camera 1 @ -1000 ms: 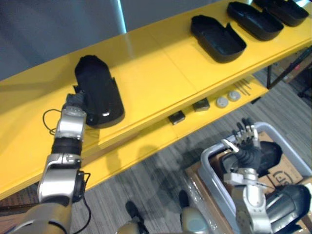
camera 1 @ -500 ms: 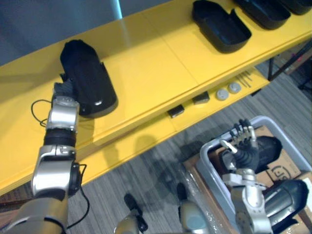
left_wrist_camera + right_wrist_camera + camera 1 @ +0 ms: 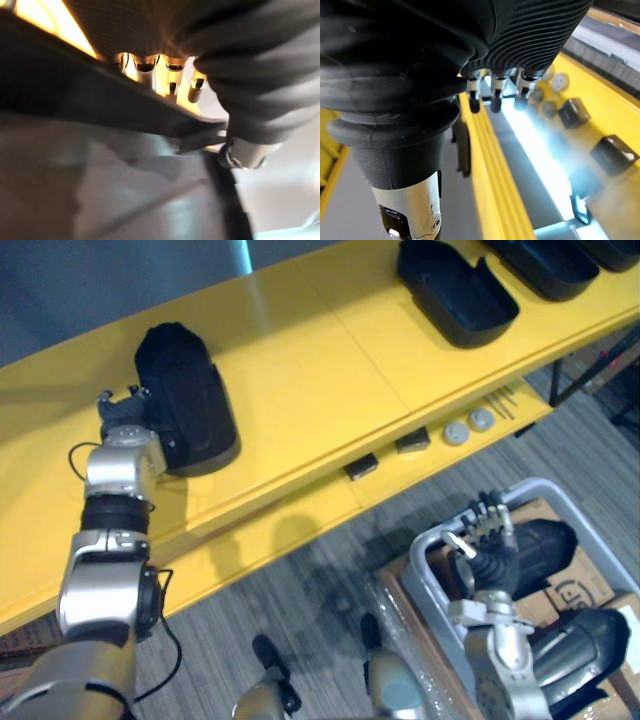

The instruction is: Walk over and take plastic housings, then place them on the shelf

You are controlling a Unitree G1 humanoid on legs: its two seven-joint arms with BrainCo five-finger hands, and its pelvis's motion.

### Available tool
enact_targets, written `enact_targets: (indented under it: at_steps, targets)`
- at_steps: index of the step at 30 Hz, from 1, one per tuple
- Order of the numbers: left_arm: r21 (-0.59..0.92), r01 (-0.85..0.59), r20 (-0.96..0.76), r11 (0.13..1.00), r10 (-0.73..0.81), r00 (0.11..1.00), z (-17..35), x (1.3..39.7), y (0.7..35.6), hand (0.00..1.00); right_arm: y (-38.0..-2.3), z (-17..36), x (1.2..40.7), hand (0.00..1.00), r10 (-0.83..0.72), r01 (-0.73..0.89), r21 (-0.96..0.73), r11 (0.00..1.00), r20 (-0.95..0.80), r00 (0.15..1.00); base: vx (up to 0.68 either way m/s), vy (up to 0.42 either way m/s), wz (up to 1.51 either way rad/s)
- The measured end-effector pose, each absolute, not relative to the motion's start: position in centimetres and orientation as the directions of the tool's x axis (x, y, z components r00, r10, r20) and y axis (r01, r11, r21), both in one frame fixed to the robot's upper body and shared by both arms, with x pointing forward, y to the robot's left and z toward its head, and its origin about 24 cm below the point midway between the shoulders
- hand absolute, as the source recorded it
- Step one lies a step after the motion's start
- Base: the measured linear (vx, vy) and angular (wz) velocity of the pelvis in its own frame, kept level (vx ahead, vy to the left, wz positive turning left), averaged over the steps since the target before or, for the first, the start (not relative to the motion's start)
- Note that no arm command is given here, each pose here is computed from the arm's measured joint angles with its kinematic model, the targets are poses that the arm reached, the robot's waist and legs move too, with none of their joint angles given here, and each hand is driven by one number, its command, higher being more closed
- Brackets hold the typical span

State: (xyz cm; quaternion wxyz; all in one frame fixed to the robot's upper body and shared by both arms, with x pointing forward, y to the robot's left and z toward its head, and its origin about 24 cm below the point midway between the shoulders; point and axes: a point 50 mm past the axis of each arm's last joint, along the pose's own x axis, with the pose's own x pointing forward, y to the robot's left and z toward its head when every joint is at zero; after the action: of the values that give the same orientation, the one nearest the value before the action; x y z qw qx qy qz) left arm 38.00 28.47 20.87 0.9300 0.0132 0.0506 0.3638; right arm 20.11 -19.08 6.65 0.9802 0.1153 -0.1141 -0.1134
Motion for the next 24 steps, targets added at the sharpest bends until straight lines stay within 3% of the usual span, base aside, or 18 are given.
enact_targets:
  at_steps: [5, 12, 16, 19, 24]
  targets:
    - [-0.108, -0.7, 0.048, 0.706, 0.707, 0.706, 23.1, 37.8, 28.0, 0.0, -19.0, 6.5, 20.0, 0.0, -0.256, 0.2, 0.262, 0.944, 0.204, 0.945, 0.01, 0.002, 0.05]
    - [-0.217, -0.675, 0.217, 0.705, 0.709, 0.671, 26.1, 36.7, 27.9, 0.0, -18.8, 6.0, 20.0, 0.0, -0.276, 0.216, 0.281, 0.935, 0.197, 0.941, 0.01, 0.004, 0.09]
    - [-0.227, -0.685, 0.224, 0.692, 0.722, 0.655, 23.6, 35.4, 29.2, 0.0, -18.9, 5.7, 20.1, 0.0, -0.29, 0.231, 0.273, 0.934, 0.199, 0.936, 0.04, 0.008, 0.06]
    - [-0.272, -0.659, 0.272, 0.701, 0.713, 0.646, 21.3, 33.1, 29.7, 0.0, -19.9, 5.8, 19.9, 0.0, -0.352, 0.29, 0.277, 0.916, 0.209, 0.912, 0.03, -0.004, 0.24]
    - [-0.302, -0.636, 0.455, 0.71, 0.694, 0.558, 17.6, 25.3, 27.4, 0.0, -22.0, 6.5, 19.2, 0.0, -0.449, 0.39, 0.248, 0.887, 0.26, 0.855, 0.01, -0.001, 0.31]
